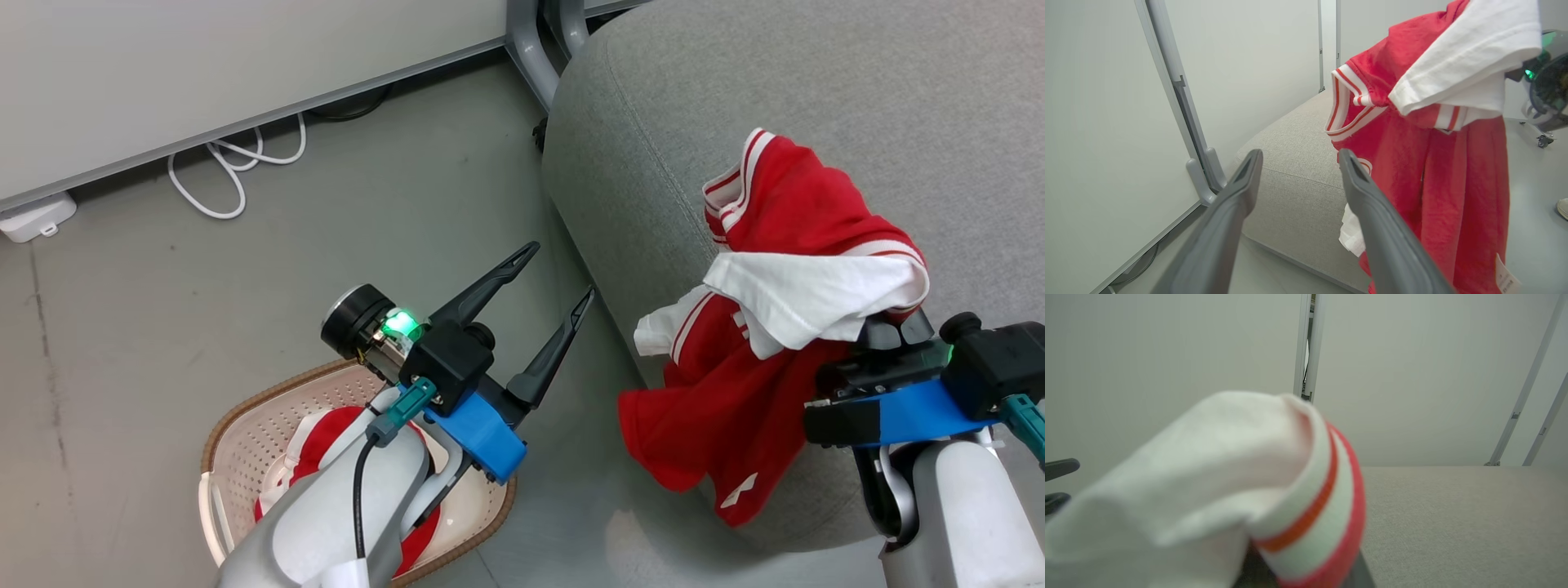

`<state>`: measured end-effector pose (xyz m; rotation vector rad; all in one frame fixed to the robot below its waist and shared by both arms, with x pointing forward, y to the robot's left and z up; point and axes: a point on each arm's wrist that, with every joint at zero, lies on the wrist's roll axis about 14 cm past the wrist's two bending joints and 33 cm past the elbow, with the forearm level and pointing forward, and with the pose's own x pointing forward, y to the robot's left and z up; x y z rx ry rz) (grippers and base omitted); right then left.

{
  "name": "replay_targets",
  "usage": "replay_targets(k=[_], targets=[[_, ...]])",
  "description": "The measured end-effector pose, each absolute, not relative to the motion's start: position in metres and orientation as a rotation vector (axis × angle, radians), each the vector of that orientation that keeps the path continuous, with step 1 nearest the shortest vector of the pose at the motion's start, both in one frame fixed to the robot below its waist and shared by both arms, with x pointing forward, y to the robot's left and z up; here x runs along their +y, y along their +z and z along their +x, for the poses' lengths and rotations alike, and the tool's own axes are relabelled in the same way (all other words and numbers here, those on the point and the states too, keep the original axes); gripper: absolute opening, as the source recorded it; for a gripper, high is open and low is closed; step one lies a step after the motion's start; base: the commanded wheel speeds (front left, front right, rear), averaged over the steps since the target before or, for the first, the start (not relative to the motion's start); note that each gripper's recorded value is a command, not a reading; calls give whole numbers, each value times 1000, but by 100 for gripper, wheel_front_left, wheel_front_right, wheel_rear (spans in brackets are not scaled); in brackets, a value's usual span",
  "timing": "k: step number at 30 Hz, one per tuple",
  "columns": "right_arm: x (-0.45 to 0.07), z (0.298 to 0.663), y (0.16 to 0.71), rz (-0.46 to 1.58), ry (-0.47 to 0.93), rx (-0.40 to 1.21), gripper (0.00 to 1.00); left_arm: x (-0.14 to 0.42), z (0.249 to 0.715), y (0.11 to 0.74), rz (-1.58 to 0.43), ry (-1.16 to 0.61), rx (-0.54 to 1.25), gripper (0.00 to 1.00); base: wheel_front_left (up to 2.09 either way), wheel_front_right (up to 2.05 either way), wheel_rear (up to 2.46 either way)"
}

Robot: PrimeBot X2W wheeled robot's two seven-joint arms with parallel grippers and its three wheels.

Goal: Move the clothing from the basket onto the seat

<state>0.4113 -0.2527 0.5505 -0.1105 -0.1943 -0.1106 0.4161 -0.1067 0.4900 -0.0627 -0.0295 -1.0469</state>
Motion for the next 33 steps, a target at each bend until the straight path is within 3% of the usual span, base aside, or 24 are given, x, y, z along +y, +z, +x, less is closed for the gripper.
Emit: replay_targets(k=[11, 28, 33], targets=[[-256, 420, 565, -118, -122, -239, 0, -105, 422, 487, -67, -1043, -28, 100, 0, 0, 0], [-352, 521, 727, -427, -299, -685, 0, -99, 488, 432, -67, -1033, -11, 100, 0, 0, 0], [-399, 548, 739, -490, -385, -697, 0, -96, 500, 390, -65, -1045, 33, 100, 0, 0, 0]])
